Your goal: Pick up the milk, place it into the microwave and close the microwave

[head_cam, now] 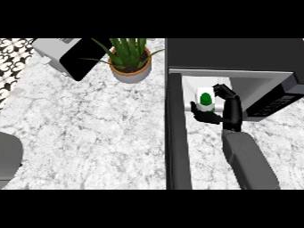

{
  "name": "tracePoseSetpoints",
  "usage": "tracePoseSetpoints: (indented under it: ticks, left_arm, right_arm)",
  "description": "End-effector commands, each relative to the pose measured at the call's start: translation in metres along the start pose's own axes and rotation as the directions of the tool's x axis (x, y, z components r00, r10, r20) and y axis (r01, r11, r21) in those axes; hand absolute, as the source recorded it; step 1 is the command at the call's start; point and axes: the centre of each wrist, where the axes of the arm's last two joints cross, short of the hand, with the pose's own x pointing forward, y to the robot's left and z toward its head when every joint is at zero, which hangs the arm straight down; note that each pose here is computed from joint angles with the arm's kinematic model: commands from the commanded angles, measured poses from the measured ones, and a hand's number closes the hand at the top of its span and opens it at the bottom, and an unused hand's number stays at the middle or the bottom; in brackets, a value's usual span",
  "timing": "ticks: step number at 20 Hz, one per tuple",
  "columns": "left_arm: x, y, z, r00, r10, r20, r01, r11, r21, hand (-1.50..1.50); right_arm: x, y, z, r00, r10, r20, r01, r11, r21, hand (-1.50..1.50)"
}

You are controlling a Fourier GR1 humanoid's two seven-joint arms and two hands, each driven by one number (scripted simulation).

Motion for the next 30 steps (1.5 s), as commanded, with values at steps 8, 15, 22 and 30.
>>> tracePoseSetpoints:
  ticks: [8,15,22,30]
  left_arm:
    - [0.001,0.012,0.006,1.0,0.004,0.011,-0.003,0.999,-0.045,-1.5]
    - [-0.006,0.012,-0.007,1.0,0.017,0.002,-0.017,0.999,-0.041,-1.5]
    - [-0.007,0.013,-0.004,1.0,0.02,0.002,-0.02,0.998,-0.057,-1.5]
    - [-0.015,0.012,-0.005,1.0,0.024,-0.006,-0.024,0.997,-0.076,-1.5]
  right_arm:
    - [-0.014,-0.018,-0.038,0.98,0.199,-0.004,-0.199,0.98,-0.022,1.5]
    - [-0.004,-0.036,-0.06,0.937,0.339,0.081,-0.334,0.94,-0.062,1.5]
    - [0.004,-0.032,-0.07,0.92,0.376,0.11,-0.357,0.921,-0.156,1.5]
    - [0.028,-0.029,-0.096,0.879,0.444,0.176,-0.39,0.879,-0.275,1.5]
